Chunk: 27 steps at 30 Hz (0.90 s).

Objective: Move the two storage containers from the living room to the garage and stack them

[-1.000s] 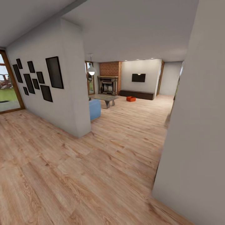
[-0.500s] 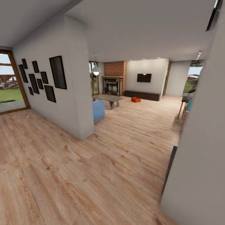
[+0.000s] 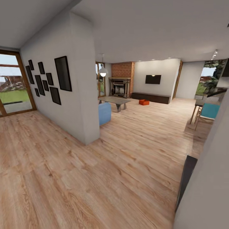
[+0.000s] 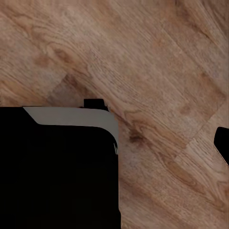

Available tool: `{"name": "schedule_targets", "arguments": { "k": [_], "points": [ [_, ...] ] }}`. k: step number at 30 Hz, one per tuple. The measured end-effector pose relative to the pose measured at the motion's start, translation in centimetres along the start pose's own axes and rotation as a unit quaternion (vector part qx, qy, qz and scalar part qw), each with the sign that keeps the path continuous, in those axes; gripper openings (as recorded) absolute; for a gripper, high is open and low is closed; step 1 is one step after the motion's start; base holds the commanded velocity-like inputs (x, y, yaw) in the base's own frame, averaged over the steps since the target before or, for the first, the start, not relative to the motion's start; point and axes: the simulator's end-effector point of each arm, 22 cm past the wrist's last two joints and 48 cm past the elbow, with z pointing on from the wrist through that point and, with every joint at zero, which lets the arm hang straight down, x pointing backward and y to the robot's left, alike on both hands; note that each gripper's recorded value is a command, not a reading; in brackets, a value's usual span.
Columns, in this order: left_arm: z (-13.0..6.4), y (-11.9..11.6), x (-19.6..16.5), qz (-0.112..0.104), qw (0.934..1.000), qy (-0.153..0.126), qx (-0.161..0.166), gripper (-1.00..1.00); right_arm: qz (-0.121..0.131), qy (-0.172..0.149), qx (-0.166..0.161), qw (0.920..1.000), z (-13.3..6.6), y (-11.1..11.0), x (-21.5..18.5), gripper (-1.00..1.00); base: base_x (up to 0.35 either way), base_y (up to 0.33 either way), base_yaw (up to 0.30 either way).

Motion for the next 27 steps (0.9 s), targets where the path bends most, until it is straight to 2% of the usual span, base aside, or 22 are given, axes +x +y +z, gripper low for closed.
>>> {"name": "schedule_targets", "arguments": {
  "k": [27],
  "points": [
    [0.00,0.00,0.00,0.000,1.0000,0.000,0.000,1.00,0.000,0.000,0.000,1.0000,0.00,0.00,0.01,1.00,0.322,0.000,0.000]
  ]
}}
